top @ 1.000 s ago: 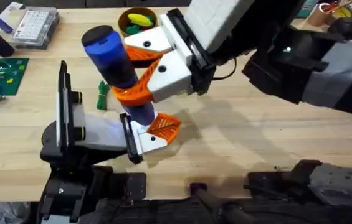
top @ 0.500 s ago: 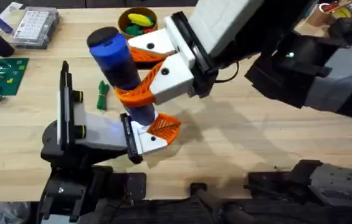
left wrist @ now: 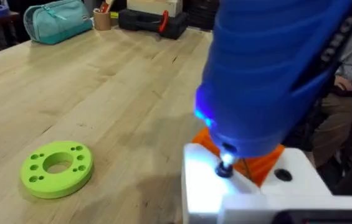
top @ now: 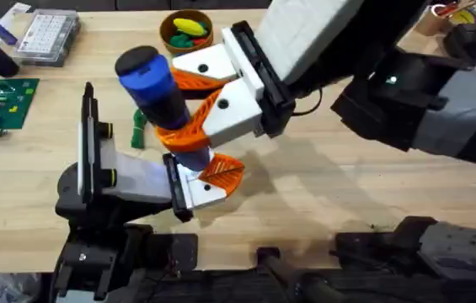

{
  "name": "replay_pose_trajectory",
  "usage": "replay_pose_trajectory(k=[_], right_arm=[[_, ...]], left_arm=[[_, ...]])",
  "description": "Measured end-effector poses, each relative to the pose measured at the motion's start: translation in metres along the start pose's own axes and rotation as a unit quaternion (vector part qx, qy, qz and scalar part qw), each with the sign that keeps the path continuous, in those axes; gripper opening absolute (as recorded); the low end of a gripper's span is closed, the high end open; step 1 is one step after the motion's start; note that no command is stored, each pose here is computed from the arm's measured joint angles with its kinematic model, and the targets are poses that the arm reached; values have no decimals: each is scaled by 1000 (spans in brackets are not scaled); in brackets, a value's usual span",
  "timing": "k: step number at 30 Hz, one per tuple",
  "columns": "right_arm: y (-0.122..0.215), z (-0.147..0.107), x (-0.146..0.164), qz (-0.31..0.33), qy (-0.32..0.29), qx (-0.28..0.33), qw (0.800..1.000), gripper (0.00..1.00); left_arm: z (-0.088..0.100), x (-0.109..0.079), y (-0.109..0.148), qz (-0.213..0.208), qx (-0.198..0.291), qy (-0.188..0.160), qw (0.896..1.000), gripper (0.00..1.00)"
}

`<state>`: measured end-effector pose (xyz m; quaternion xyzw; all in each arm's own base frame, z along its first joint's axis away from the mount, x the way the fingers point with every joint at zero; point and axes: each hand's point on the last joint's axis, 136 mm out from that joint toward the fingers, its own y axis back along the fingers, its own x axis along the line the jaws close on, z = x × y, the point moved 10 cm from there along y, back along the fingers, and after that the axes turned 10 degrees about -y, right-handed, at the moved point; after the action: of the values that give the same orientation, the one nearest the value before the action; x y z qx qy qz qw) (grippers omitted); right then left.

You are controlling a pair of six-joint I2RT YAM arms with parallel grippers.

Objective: Pick up the gripper from the table and insert it into the empty holder that is missing its gripper. Then pick up a screw, insert it into the mounting hole, and use the screwdriver to tighten it. Finally, clean up the table by picking up the vegetable and placing it into the bucket.

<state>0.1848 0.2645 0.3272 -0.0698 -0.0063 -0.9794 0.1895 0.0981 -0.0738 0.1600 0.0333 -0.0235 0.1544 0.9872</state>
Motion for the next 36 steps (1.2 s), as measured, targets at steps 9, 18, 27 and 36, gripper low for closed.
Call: replay_pose_trajectory(k=[9, 18, 27, 36], right_arm=[[1, -1, 1, 0, 3, -1, 1000, 61], [1, -4, 2, -4, 4, -1, 1000, 61], [2, -5, 3, -5, 4, -1, 1000, 61], [3, -7, 5, -8, 6, -2, 1000, 61]], left_arm=[[0, 0, 0, 0, 0, 1, 1000, 10], [-1, 0, 0, -1, 1, 5, 1000, 10], [-1, 0, 0, -2, 1, 6, 1000, 10], [-1, 0, 0, -2, 2, 10, 1000, 10]])
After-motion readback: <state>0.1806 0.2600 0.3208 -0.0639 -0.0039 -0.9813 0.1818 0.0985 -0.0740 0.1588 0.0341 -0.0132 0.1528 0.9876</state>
